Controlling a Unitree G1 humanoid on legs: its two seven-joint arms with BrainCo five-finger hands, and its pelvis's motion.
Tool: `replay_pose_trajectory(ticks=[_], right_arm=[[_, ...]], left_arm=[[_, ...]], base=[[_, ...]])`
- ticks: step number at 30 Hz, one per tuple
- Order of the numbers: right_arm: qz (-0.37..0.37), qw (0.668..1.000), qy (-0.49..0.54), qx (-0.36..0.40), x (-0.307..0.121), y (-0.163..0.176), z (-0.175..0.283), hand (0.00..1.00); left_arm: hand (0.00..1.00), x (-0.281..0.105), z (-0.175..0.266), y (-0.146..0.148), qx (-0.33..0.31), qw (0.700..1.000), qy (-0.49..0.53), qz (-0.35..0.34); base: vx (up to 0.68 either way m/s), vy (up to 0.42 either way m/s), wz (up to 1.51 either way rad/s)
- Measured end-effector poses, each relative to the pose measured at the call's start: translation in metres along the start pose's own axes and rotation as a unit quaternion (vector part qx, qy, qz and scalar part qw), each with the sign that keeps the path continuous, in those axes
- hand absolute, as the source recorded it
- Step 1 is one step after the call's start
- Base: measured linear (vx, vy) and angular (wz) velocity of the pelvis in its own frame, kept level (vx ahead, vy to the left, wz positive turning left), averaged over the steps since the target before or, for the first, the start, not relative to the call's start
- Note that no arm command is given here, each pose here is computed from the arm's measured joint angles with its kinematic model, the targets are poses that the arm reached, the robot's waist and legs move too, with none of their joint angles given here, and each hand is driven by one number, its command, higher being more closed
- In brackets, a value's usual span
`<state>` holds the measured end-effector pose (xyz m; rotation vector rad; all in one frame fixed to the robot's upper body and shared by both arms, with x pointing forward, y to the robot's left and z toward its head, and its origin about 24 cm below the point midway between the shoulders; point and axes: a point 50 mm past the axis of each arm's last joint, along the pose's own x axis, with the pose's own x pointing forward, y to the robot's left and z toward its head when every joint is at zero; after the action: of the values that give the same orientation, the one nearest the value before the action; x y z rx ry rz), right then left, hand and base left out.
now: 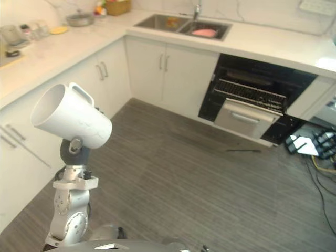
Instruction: Walk over to the sink, pick up the cup, carry it to the dishwasher, place the cup inside the dishwasher, then close the dishwasher door
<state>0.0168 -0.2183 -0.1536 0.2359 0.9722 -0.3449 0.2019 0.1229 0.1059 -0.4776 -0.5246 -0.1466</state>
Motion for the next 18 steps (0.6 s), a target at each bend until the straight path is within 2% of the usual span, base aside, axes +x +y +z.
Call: replay_pose_trajectory(ticks=[6,7,18], right_arm=[[-0.011,1.000,0.017,0.017,-0.006,0.006,-0.015,0.00],[-0.028,0.999,0.023,0.031,-0.013,0.000,-0.026,0.00],[-0.024,0.999,0.021,0.035,-0.012,0.004,-0.025,0.00]], left_arm=[[1.00,-0.006,-0.001,0.001,0.002,1.000,0.009,0.002],[1.00,-0.001,-0.012,-0.016,-0.019,0.999,0.025,-0.029],[1.00,0.000,-0.010,-0.011,-0.013,1.000,0.019,-0.019]], base=[[0.20,0.025,-0.04],[0.00,0.000,0.00],[0.00,-0.003,-0.08]])
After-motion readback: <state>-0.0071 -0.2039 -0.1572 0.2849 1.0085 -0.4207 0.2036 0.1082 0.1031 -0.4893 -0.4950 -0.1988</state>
